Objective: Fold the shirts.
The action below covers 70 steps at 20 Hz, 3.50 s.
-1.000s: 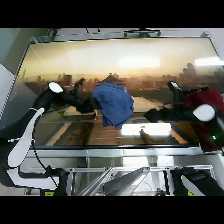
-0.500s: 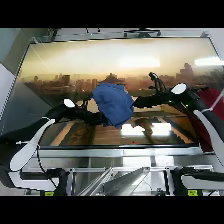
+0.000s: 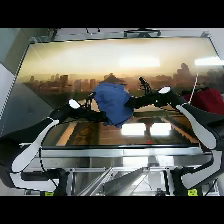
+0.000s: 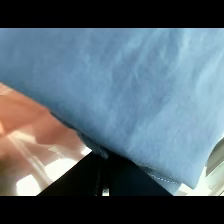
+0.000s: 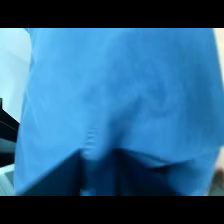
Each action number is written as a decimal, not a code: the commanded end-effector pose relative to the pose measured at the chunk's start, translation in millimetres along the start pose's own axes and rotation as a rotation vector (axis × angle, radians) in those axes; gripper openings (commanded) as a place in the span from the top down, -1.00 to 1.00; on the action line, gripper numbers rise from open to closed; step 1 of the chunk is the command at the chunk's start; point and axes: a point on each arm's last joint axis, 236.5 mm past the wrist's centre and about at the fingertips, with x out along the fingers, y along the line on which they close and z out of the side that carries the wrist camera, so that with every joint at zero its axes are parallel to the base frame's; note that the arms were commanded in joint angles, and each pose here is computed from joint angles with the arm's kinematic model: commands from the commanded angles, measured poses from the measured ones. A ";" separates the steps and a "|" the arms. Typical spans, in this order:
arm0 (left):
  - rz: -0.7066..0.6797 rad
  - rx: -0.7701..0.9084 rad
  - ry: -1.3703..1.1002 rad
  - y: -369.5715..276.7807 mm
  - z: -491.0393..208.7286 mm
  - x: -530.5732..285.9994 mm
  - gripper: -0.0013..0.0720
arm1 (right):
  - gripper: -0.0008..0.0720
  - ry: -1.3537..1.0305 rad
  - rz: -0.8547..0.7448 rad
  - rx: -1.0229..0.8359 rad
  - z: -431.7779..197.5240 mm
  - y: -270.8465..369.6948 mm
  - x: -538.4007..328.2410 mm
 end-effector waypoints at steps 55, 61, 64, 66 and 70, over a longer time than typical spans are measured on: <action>-0.066 -0.052 0.075 57.7 1.3 -87.4 0.91 | -0.48 0.234 -0.258 -0.433 -34.0 63.7 25.7; -0.068 -0.042 0.077 57.5 1.0 -87.4 0.91 | -0.48 0.265 -0.225 -0.483 -18.2 77.1 57.9; -0.069 -0.041 0.079 57.2 0.3 -87.5 0.91 | -0.48 0.298 -0.171 -0.490 -20.3 100.7 67.0; -0.072 -0.033 0.084 56.5 -0.9 -87.6 0.91 | -0.48 0.418 -0.146 -0.539 -51.0 118.1 64.7; -0.073 -0.026 0.084 56.4 -1.0 -87.7 0.91 | -0.48 0.617 -0.235 -0.638 -108.9 116.5 71.0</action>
